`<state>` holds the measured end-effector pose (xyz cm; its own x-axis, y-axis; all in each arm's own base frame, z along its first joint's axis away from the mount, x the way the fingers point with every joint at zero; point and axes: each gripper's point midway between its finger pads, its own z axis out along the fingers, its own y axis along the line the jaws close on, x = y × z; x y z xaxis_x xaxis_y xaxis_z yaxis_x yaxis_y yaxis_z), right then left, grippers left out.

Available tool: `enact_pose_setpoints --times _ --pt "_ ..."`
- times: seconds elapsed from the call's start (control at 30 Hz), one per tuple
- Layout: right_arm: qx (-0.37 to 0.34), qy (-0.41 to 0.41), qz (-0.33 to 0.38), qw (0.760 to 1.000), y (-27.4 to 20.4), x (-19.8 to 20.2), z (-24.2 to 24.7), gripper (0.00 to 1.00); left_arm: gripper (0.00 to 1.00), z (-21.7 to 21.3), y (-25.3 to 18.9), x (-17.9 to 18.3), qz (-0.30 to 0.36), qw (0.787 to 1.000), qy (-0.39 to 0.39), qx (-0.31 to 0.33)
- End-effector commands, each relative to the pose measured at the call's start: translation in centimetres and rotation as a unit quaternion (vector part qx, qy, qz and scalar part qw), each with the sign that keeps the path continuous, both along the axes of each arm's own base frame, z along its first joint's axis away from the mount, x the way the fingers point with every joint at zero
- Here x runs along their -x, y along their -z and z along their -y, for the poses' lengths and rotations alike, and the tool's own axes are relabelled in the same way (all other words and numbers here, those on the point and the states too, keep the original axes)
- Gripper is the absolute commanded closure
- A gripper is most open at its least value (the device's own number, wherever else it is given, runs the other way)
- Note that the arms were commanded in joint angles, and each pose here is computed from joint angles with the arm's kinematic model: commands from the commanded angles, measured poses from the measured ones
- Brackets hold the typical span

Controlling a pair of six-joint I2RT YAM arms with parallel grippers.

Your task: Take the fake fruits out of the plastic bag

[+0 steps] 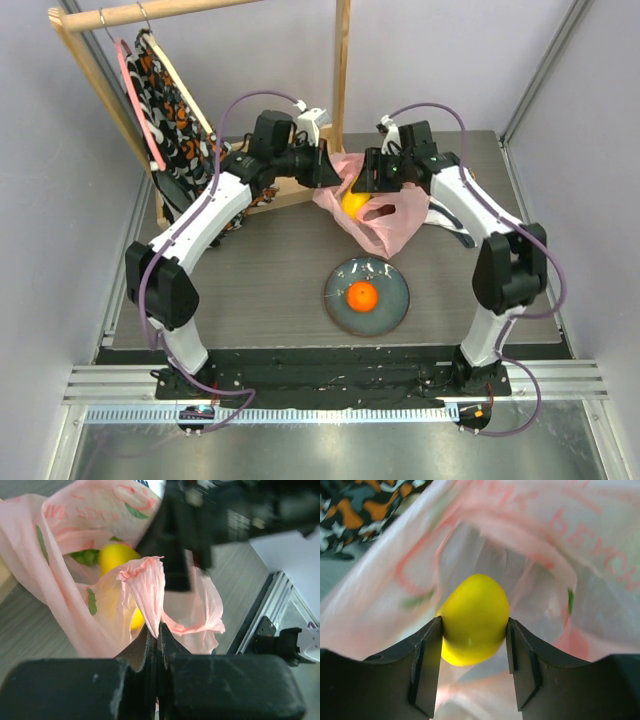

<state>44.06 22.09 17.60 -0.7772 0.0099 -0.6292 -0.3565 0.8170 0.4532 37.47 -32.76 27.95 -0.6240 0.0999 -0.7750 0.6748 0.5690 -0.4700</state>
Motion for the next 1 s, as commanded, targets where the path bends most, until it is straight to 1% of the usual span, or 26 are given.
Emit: enact_pose_setpoints --times 0.0,0.03,0.1,0.17,0.23,0.27,0.3,0.33,0.37,0.47,0.5,0.53,0.57,0.6,0.63,0.67,0.7,0.73,0.77,0.8,0.87,0.97 --pt "0.017 -0.046 0.034 0.998 -1.8 3.9 1.0 0.67 1.0 -0.3 -2.6 -2.4 0.043 0.999 -0.026 0.017" --pt "0.019 -0.05 0.051 0.997 -2.9 4.5 1.3 0.67 1.0 -0.3 -2.5 -2.5 0.039 0.999 -0.029 0.017" --pt "0.049 -0.041 0.066 0.996 -2.6 4.8 2.5 0.67 1.0 -0.4 -2.3 -2.7 0.028 0.999 -0.038 0.022" --pt "0.063 -0.029 0.093 0.993 -4.1 4.9 3.7 0.67 1.0 -0.5 -2.1 -2.6 0.024 0.999 -0.041 0.024" --pt "0.059 -0.029 0.123 0.99 -6.1 4.8 4.5 0.69 1.0 -0.5 -2.1 -2.3 0.022 0.999 -0.039 0.025" --pt "0.053 -0.033 0.152 0.986 -8.3 5.2 4.6 0.69 1.0 -0.5 -1.7 -2.1 0.018 0.999 -0.038 0.024" --pt "0.032 -0.055 0.174 0.983 -10.1 5.8 3.9 0.69 1.0 -0.6 -1.6 -2.0 0.018 0.999 -0.038 0.022" --pt "0.031 -0.082 0.207 0.974 -11.5 6.2 3.6 0.69 1.0 -0.7 -1.4 -1.9 0.016 0.999 -0.038 0.021" --pt "0.02 -0.105 0.24 0.965 -13.7 7.6 3.2 0.69 1.0 -0.8 -0.8 -1.8 0.01 0.999 -0.041 0.016" --pt "0.031 -0.168 0.298 0.939 -16.4 10.5 2.4 0.7 1.0 -1.0 -0.2 -1.7 0.009 0.999 -0.04 0.008" --pt "0.031 -0.183 0.323 0.928 -18.0 11.9 2.4 0.7 1.0 -1.0 0.0 -1.6 0.007 0.999 -0.039 0.006" --pt "0.03 -0.214 0.314 0.925 -17.8 13.6 2.0 0.7 1.0 -1.1 0.0 -1.7 0.01 0.999 -0.039 0.004" --pt "0.048 -0.262 0.334 0.904 -17.8 15.1 1.2 0.7 1.0 -1.2 0.2 -1.6 0.009 0.999 -0.039 0.002" --pt "0.057 -0.295 0.339 0.891 -18.0 16.6 0.7 0.7 1.0 -1.3 0.4 -1.8 0.009 0.999 -0.044 -0.002" --pt "0.078 -0.34 0.295 0.889 -15.6 19.1 1.0 0.71 1.0 -1.3 0.5 -1.8 0.009 0.999 -0.043 -0.005" --pt "0.104 -0.4 0.3 0.86 -14.1 20.8 0.4 0.71 1.0 -1.3 0.4 -1.8 0.011 0.999 -0.043 -0.005" --pt "0.122 -0.438 0.258 0.852 -11.7 22.9 1.2 0.71 1.0 -1.4 0.4 -1.9 0.014 0.999 -0.044 -0.006" --pt "0.145 -0.457 0.242 0.844 -10.3 23.6 1.8 0.71 1.0 -1.4 0.1 -1.9 0.02 0.999 -0.045 -0.007" --pt "0.161 -0.49 0.222 0.827 -7.9 24.7 2.2 0.71 1.0 -1.5 0.1 -2.1 0.022 0.999 -0.046 -0.009" --pt "0.171 -0.503 0.197 0.824 -6.6 25.4 2.9 0.72 1.0 -1.6 -0.1 -2.1 0.027 0.998 -0.049 -0.011" --pt "0.194 -0.51 0.161 0.822 -3.9 25.7 3.9 0.73 1.0 -1.9 -0.6 -2.2 0.038 0.998 -0.048 -0.014" --pt "0.206 -0.512 0.133 0.823 -1.4 25.8 4.6 0.72 1.0 -2.2 -0.8 -2.0 0.048 0.997 -0.05 -0.022"
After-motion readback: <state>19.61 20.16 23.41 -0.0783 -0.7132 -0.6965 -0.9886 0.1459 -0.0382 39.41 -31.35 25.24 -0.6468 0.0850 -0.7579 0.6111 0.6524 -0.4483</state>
